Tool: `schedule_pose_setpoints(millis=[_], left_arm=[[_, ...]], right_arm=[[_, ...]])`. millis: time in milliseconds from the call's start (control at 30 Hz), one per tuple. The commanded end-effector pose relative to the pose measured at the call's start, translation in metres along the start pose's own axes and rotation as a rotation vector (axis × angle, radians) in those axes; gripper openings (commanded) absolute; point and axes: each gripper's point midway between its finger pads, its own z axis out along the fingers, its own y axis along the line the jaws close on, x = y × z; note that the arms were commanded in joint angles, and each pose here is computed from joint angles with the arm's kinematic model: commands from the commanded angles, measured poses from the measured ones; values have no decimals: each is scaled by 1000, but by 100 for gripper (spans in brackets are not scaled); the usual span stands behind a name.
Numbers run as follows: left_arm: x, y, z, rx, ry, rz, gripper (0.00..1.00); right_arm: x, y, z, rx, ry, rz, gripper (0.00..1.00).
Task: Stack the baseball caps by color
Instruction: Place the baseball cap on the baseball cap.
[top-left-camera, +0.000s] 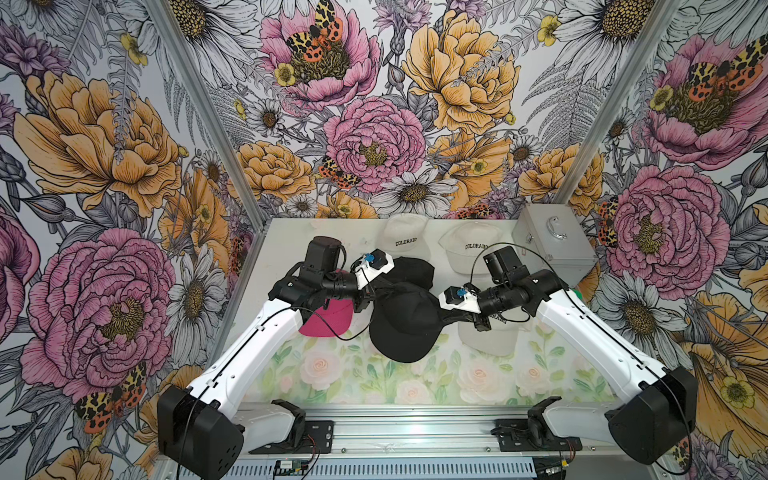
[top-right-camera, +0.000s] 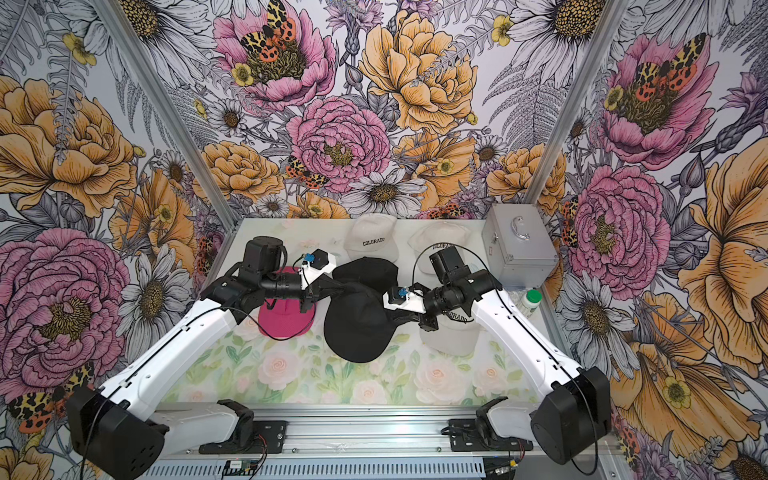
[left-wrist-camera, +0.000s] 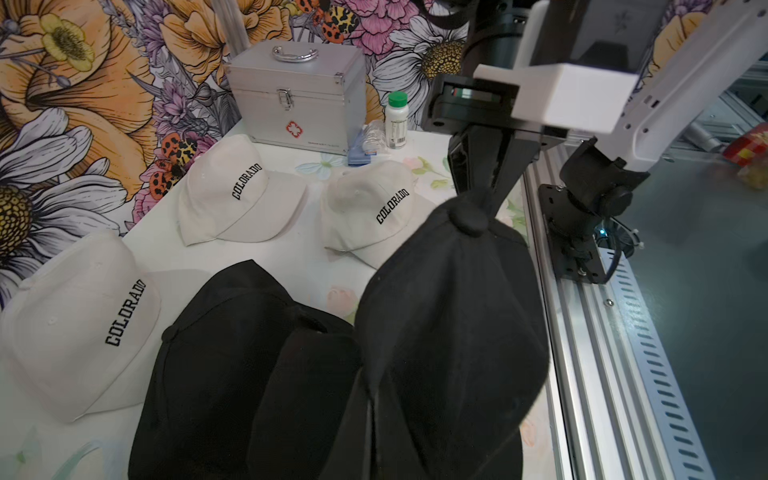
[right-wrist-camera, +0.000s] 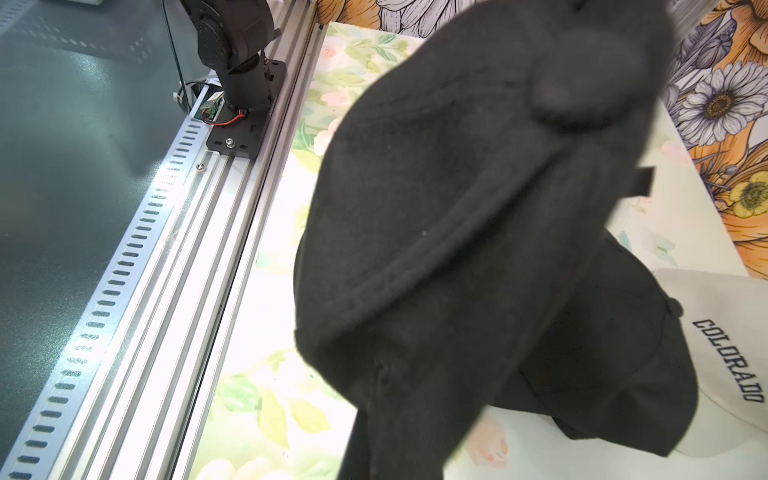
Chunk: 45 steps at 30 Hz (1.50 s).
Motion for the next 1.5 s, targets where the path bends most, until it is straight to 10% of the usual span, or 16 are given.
schedule_pose_setpoints(millis=[0, 700, 1467], left_arm=[[-28, 22, -10, -193, -144, -43, 0], [57, 140, 23, -497, 29, -410, 0], [106, 179, 68, -345, 112, -638, 0]], right_arm=[[-11, -14, -5, 19, -20, 19, 0], [31, -149, 27, 52, 82, 221, 0], [88, -200, 52, 88, 170, 444, 10]])
